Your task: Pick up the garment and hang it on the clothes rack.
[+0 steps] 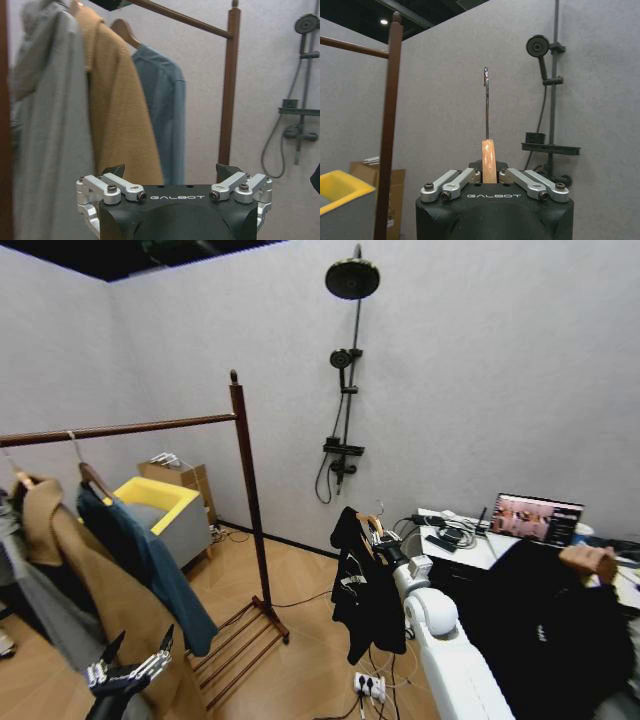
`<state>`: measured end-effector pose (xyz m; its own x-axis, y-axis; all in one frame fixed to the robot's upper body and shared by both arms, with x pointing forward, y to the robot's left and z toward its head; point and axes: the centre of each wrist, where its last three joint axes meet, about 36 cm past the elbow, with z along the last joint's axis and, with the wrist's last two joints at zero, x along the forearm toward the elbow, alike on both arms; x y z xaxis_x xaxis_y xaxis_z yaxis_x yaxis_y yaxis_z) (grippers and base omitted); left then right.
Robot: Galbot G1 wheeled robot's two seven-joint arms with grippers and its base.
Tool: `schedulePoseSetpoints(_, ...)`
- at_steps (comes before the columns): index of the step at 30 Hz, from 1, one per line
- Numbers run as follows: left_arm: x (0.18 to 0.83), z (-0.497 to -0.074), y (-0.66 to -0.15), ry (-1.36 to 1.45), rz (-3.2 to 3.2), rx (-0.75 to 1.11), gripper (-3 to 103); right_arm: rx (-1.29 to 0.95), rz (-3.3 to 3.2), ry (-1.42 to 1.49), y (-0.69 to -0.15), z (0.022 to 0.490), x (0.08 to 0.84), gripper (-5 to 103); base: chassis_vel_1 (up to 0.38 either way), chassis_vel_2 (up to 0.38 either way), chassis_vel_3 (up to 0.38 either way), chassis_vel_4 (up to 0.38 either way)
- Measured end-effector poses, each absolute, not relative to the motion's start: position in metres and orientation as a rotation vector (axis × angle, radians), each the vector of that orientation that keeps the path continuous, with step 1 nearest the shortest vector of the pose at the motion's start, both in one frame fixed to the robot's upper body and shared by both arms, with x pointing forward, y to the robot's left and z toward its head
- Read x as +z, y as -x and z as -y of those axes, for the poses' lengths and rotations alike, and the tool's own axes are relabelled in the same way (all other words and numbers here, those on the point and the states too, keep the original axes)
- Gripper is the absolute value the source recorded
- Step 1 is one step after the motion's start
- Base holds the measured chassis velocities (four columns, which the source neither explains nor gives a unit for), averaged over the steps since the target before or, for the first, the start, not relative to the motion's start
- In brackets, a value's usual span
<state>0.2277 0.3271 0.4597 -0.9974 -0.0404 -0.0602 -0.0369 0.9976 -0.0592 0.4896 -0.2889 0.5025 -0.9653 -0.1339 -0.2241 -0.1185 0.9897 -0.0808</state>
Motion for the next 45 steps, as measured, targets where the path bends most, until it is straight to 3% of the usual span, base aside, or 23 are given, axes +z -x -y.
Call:
schedulePoseSetpoints(21, 0.46, -0.327, -0.228, 0.06, -3.078, -0.09, 100, -0.135, -2.905, 0.165, -0.486, 0.288, 0.497, 10, 0.117, 0.116, 0.122, 0.114)
schedulePoseSetpoints(45, 0.46, -0.327, -0.228, 0.06, -3.078, -0.089, 100, -0.172, -2.928, 0.218, -0.483, 0.283, 0.486, 10, -0.079, 0.088, 0.094, -0.076)
